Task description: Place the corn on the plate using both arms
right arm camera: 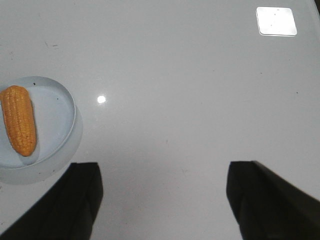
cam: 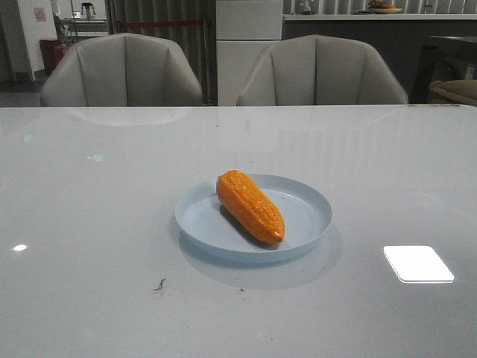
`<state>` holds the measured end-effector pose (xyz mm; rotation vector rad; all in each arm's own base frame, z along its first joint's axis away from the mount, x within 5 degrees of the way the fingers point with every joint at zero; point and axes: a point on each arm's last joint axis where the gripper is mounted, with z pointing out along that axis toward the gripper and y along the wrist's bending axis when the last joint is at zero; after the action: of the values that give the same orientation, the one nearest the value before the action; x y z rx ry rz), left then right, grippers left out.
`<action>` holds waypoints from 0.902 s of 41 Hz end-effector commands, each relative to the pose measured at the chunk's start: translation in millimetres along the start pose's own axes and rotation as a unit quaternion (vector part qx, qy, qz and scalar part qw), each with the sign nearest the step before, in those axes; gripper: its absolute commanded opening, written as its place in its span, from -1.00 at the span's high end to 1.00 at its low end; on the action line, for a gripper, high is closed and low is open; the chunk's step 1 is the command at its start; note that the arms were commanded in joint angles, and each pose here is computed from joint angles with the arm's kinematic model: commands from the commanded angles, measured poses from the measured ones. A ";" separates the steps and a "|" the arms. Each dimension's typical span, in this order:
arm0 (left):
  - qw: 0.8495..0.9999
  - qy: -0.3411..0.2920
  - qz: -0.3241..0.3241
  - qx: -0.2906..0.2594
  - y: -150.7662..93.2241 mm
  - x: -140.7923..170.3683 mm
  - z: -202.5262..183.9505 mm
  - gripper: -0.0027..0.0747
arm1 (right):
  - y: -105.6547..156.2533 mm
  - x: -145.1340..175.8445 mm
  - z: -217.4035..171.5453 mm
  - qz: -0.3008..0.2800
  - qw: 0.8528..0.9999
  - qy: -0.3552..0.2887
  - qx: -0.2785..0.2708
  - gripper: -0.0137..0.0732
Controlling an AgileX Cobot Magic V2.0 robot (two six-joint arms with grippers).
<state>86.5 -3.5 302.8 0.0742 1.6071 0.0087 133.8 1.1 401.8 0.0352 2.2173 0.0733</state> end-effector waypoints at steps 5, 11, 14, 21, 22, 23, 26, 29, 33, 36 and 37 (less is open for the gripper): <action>0.996 -0.083 -0.003 -0.022 0.6 30.8 -23.0 0.70 | -0.4 -10.9 -7.3 -0.003 0.999 -0.046 0.003 -0.73; 0.993 -0.116 -0.018 -0.023 -1.2 60.8 -34.0 0.70 | -0.4 -10.9 -7.3 -0.003 0.999 -0.046 0.003 -0.73; 0.992 -0.123 -0.030 -0.024 -1.4 73.6 -32.4 0.70 | -0.4 -11.0 -7.4 -0.003 0.999 -0.047 0.003 -0.73; 0.996 -0.076 -0.044 -0.020 -2.5 91.3 -28.3 0.70 | -0.4 -10.0 -7.3 -0.003 0.999 -0.041 0.003 -0.73; 0.996 -0.073 -0.046 -0.020 -2.6 91.8 -28.2 0.70 | -0.4 -10.0 -7.3 -0.003 0.999 -0.041 0.003 -0.73; 0.996 -0.072 -0.046 -0.019 -2.6 92.0 -28.2 0.70 | -0.4 -10.0 -7.3 -0.003 0.999 -0.041 0.003 -0.73; 0.996 -0.071 -0.046 -0.019 -2.7 92.2 -28.2 0.70 | -0.4 -10.0 -7.3 -0.003 0.999 -0.041 0.003 -0.73; 0.996 -0.071 -0.046 -0.019 -2.7 92.2 -28.2 0.70 | -0.4 -10.0 -7.3 -0.003 0.999 -0.041 0.003 -0.73; 0.996 -0.071 -0.046 -0.019 -2.7 92.2 -28.2 0.70 | -0.4 -10.0 -7.3 -0.003 0.999 -0.041 0.003 -0.73; 0.996 -0.071 -0.046 -0.019 -2.7 92.2 -28.2 0.70 | -0.4 -10.0 -7.3 -0.003 0.999 -0.041 0.003 -0.73; 0.996 -0.071 -0.046 -0.019 -2.7 92.2 -28.2 0.70 | -0.4 -10.0 -7.3 -0.003 0.999 -0.041 0.003 -0.73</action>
<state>56.4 -0.9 205.2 -0.0088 1.5530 -0.0274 133.3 1.2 401.1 0.0348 2.2267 0.0738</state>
